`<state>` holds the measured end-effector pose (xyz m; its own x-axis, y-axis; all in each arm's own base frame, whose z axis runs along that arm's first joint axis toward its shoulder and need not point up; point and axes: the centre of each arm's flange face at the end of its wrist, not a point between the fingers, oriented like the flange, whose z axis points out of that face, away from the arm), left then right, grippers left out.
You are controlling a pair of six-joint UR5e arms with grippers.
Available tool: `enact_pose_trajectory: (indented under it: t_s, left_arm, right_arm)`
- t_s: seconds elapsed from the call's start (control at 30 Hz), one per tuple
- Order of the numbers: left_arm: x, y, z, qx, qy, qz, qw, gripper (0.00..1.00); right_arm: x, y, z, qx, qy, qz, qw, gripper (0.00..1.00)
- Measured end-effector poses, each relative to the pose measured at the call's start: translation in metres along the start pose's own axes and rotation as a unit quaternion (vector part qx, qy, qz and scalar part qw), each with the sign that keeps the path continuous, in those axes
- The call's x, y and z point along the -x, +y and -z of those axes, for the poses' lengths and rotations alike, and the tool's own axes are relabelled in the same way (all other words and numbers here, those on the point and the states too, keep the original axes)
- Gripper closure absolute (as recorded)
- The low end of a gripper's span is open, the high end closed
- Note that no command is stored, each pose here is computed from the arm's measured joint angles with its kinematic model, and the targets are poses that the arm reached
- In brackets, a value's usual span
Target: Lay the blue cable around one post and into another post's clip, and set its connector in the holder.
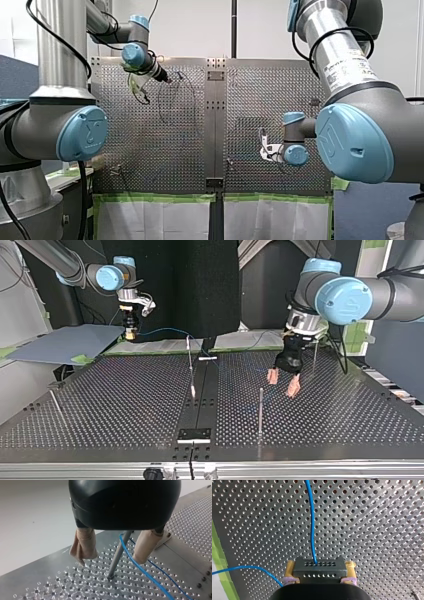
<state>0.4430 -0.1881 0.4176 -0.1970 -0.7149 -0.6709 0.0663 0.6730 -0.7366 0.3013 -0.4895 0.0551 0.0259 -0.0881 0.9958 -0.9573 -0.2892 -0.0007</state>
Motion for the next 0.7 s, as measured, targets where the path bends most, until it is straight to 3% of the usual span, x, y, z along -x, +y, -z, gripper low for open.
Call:
enact_pose_trajectory:
  t_s: [0.27,0.4,0.57,0.7]
  left_arm:
    - [-0.007,-0.001,0.031,-0.001,0.005,-0.025,0.9997,0.0]
    - [-0.012,-0.002,0.047,-0.007,0.006,-0.037,0.9993,0.0]
    - [-0.024,-0.003,0.071,-0.007,0.021,-0.06,0.9979,0.0]
    - [-0.039,-0.001,0.091,0.004,0.039,-0.079,0.9961,0.0]
  right_arm:
    - [0.0,0.001,0.0,0.001,-0.001,-0.0007,1.0,0.8]
    - [0.003,0.005,0.002,0.008,-0.007,0.0,0.9999,0.8]
    - [0.011,0.007,0.012,0.014,-0.011,-0.0022,0.9998,0.8]
    - [0.019,0.005,0.025,0.012,-0.014,-0.0044,0.9998,0.8]
